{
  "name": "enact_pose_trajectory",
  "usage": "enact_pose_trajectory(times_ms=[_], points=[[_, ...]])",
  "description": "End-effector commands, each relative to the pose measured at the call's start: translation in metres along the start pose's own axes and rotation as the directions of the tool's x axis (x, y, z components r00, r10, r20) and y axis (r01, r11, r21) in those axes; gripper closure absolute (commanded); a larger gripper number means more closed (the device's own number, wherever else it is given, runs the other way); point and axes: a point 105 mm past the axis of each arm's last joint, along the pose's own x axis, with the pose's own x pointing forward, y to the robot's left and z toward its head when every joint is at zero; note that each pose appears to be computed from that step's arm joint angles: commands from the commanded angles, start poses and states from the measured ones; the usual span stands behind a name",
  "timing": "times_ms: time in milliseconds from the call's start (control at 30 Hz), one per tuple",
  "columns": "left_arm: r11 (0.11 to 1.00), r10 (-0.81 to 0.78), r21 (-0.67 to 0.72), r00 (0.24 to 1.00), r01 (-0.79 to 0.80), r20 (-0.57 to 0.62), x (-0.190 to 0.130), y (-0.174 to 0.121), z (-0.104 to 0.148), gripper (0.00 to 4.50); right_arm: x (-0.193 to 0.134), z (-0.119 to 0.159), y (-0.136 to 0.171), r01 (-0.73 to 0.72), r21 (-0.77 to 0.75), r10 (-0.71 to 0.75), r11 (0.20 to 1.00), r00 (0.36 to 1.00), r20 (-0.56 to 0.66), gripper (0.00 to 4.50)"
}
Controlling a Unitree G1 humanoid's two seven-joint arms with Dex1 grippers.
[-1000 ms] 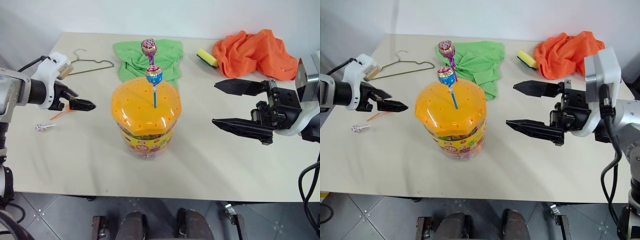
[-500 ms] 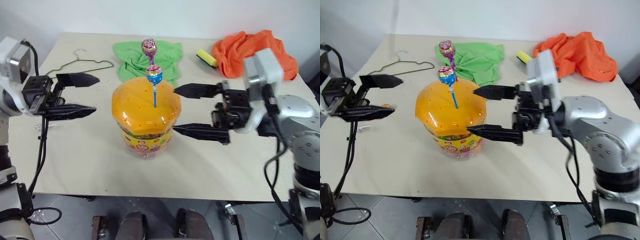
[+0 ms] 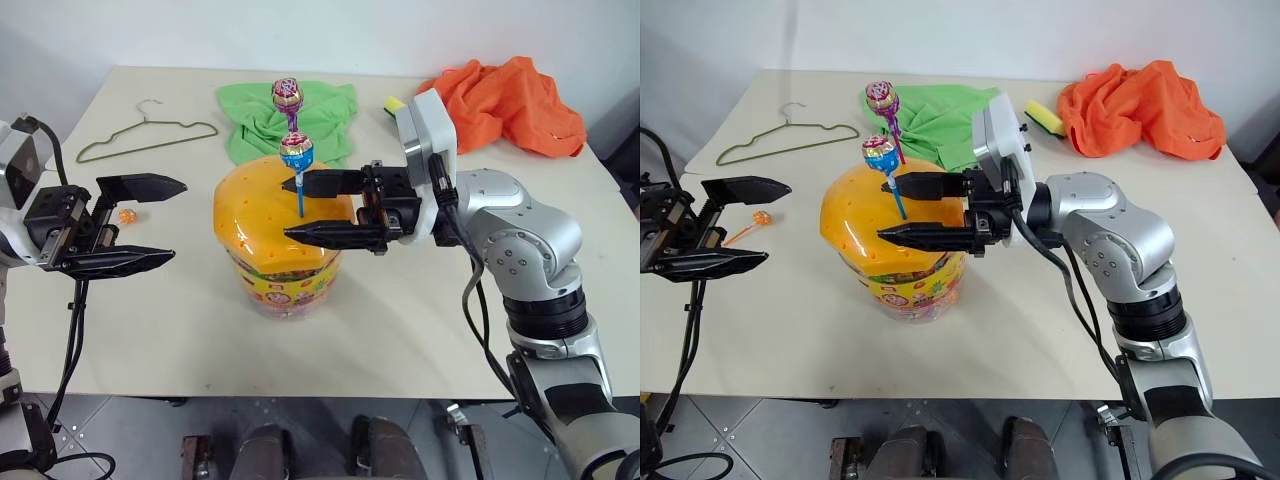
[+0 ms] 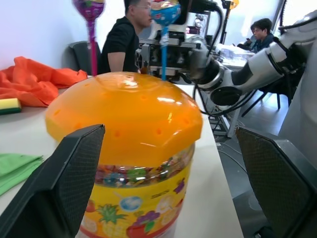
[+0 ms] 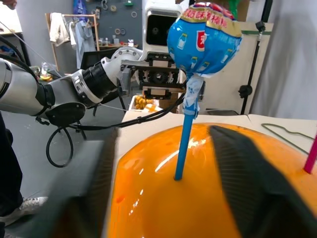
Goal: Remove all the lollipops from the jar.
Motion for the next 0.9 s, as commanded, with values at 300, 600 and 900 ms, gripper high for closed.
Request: enact_pose_trajectory(times_ms=[300,600,900], points=[[0.997,-0.001,0.072,0.999,-0.003,0.046,-0.001,-0.004,0.015,0.0,-0.002,0.033,-0.009,0.02,-0.153,-0.011,0.988,0.998,0.063,4.48],[0.996,-0.026,0.083,0.996,0.019,0.083,-0.002,0.001,0.019,0.0,-0.051,0.083,-0.027,0.253,-0.275,-0.246,0.928,0.967,0.058,4.48],[0.997,-0.022,0.073,0.997,0.017,0.077,-0.01,-0.003,0.022,0.0,-0.188,0.014,-0.04,0.751,-0.06,-0.68,0.658,0.558,-0.475,4.48]])
